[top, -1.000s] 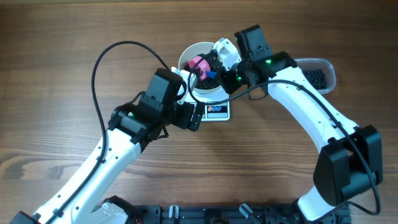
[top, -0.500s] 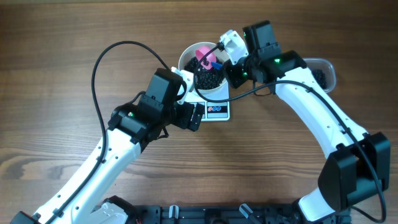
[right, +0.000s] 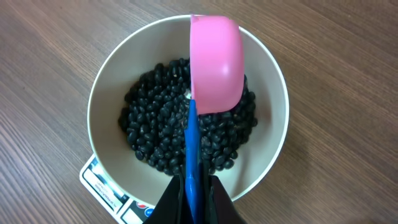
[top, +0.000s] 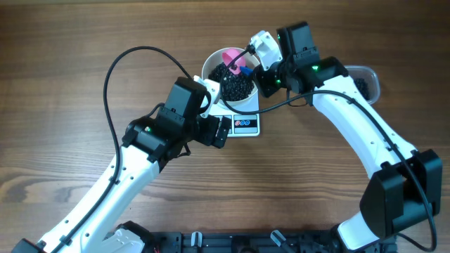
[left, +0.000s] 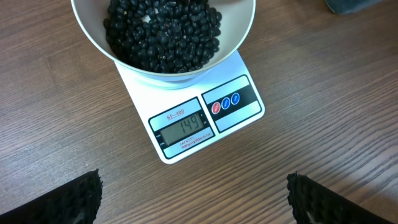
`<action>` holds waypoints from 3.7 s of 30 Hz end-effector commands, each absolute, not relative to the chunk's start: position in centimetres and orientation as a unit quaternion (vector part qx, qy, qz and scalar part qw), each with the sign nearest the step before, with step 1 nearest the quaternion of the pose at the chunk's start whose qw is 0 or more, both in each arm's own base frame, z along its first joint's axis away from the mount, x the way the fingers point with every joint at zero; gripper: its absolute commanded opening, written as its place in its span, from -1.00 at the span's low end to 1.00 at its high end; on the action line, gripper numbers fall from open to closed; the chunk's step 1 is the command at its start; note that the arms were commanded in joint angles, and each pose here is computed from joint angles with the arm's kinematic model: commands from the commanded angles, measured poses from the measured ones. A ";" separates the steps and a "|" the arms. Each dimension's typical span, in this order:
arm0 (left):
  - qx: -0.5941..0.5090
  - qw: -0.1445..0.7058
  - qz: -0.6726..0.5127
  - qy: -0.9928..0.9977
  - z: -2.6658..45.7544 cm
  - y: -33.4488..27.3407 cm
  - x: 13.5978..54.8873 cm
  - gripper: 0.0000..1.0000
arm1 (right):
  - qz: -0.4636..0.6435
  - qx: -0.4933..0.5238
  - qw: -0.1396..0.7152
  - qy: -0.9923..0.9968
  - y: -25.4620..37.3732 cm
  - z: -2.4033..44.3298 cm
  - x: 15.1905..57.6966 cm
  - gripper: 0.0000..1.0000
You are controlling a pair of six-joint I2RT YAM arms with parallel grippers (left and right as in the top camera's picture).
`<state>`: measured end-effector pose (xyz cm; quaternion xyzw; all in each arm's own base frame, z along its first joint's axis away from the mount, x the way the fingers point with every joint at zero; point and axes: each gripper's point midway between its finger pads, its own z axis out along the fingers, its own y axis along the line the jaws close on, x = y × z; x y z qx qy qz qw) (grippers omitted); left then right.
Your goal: Scoop item into bowl and weigh 150g on scale
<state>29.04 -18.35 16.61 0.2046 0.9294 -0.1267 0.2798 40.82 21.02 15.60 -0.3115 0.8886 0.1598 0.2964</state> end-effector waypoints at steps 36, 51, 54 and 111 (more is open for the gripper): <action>0.200 0.278 -0.125 0.931 16.4 -18.3 29.0 1.00 | 0.214 -0.233 0.315 0.895 21.6 18.4 41.3 -0.91; 0.200 0.278 -0.125 0.931 16.4 -18.3 29.0 1.00 | 0.214 -0.236 0.338 0.885 21.4 20.6 40.9 -0.91; 0.200 0.278 -0.125 0.931 16.4 -18.3 29.0 1.00 | 0.214 -0.236 0.338 0.885 21.4 20.6 40.9 -0.91; 0.200 0.278 -0.125 0.931 16.4 -18.3 29.0 1.00 | 0.192 -0.263 0.334 0.885 20.9 20.0 40.7 -0.91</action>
